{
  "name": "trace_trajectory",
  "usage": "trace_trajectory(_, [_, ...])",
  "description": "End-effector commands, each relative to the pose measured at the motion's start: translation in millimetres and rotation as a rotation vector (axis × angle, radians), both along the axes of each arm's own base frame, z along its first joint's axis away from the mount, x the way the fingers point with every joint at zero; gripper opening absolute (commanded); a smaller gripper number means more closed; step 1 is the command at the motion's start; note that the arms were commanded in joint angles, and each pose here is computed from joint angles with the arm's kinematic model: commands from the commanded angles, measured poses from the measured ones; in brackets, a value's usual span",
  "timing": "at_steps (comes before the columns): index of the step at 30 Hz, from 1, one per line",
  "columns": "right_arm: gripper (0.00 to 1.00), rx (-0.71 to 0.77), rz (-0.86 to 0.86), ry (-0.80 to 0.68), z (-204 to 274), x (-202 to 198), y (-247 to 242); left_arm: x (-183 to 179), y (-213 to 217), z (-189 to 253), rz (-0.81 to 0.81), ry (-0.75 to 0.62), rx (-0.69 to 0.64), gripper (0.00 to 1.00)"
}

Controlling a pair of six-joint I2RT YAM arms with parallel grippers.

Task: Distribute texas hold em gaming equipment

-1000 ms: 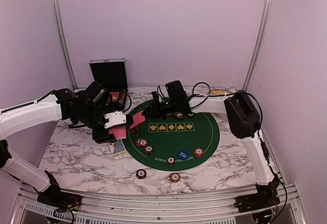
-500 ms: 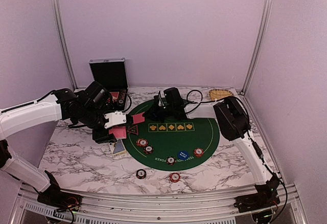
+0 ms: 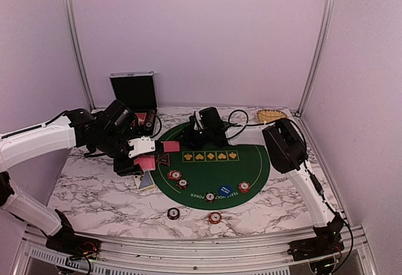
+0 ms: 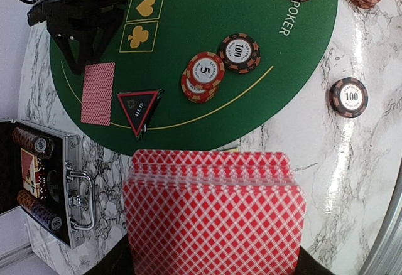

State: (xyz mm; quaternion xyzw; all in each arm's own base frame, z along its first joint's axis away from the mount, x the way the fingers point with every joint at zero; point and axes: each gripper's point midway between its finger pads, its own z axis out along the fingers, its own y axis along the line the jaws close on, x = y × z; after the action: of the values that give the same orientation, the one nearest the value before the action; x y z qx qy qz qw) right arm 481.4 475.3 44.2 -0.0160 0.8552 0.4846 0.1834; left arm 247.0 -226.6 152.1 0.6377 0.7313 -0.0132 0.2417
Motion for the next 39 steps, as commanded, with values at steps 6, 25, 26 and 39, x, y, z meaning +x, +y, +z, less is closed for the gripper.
trace_trajectory(6, [0.42, -0.066, 0.077, -0.029, 20.0, -31.7, 11.6, -2.2, -1.6, 12.7, -0.005, -0.023, -0.039, 0.00])
trace_trajectory(25, [0.79, 0.001, 0.145, -0.148, 129.7, -97.1, -15.5, -0.1, -2.6, 14.1, 0.005, -0.027, -0.041, 0.00])
trace_trajectory(26, [0.81, 0.012, 0.157, -0.148, 135.1, -104.5, -16.0, 0.6, -2.2, 13.6, 0.007, -0.027, -0.038, 0.00])
trace_trajectory(39, [0.94, 0.154, 0.297, -0.069, 143.7, -187.3, 3.3, 0.4, -4.4, 16.5, 0.008, -0.025, -0.052, 0.00])
